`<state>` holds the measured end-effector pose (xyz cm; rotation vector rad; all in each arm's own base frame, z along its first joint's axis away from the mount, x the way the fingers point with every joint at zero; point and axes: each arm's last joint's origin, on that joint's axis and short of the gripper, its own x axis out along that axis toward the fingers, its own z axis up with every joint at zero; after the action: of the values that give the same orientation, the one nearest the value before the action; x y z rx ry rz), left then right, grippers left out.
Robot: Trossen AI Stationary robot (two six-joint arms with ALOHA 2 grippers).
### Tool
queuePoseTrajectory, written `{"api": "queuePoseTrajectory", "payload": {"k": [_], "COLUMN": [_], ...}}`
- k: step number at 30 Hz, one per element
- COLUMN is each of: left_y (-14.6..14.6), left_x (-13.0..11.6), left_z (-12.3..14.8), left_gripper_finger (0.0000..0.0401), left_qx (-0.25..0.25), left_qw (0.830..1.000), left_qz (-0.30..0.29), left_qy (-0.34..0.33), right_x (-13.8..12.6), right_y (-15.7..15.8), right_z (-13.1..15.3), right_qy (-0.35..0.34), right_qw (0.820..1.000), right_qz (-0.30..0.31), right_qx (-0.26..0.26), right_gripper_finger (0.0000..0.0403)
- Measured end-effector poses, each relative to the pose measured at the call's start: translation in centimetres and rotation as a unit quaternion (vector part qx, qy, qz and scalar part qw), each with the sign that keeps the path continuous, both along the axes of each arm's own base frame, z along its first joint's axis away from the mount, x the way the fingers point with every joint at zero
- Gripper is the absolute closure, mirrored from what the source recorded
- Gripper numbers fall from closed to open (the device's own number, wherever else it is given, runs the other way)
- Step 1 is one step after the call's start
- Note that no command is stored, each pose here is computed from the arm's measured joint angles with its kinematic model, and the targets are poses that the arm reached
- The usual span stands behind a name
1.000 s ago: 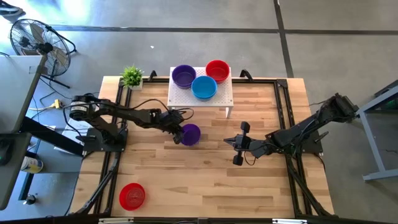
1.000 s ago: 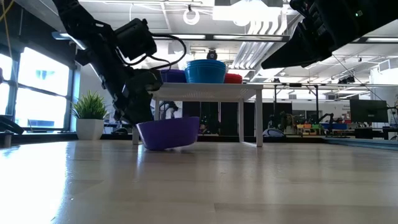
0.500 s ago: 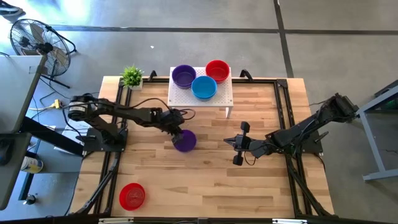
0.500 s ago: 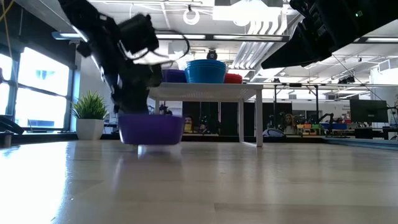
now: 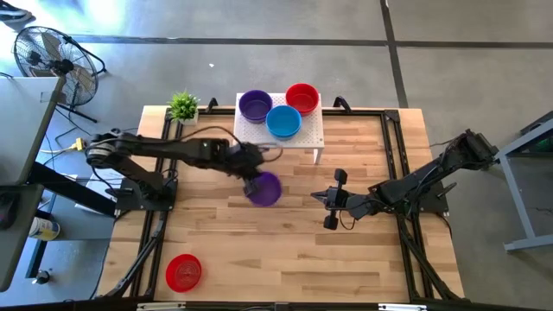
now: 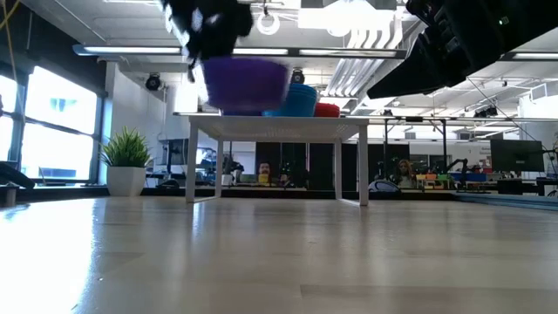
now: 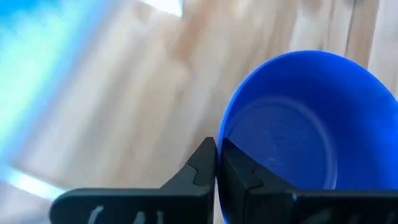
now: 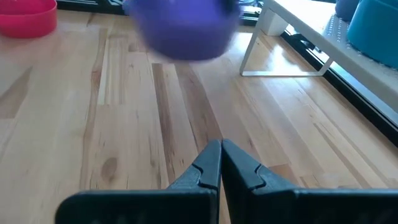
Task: Pick & Place Mini bowls
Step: Stack the purple bowl on the purple bowl on the shelf
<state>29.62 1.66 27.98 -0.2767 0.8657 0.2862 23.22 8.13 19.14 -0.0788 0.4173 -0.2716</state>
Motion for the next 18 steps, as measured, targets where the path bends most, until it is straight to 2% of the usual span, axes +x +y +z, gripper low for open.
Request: {"api": "queuePoseTrajectory", "payload": {"k": [4,6,9,12,14,18], "left_y": [0.9,1.5,2.8,4.6,6.1,8.9], "left_x": [-1.1,-1.2,-1.9,-2.9,-3.4,-4.4], "left_z": [3.8,5.9,8.3,10.9,11.9,12.4], "left_gripper_finger": [0.0398,0.0398,0.0398,0.0398,0.0398,0.0398], "left_qx": [0.039,0.048,0.056,0.062,0.067,0.068], "left_qw": [0.998,0.996,0.991,0.981,0.973,0.961], "left_qz": [0.053,0.074,0.116,0.167,0.198,0.251], "left_qy": [-0.001,-0.033,-0.046,-0.081,-0.098,-0.099], "right_x": [0.0,0.0,0.0,0.0,0.0,0.0], "right_y": [0.0,0.0,0.0,0.0,0.0,0.0], "right_z": [0.0,0.0,0.0,0.0,0.0,0.0], "right_qy": [0.001,0.001,0.001,0.001,0.001,0.001], "right_qw": [1.0,1.0,1.0,1.0,1.0,1.0], "right_qz": [0.0,0.0,0.001,0.001,0.001,0.002], "right_qx": [0.0,0.0,0.0,0.0,0.0,-0.001], "right_gripper_finger": [0.0403,0.0403,0.0403,0.0403,0.0403,0.0403]}}
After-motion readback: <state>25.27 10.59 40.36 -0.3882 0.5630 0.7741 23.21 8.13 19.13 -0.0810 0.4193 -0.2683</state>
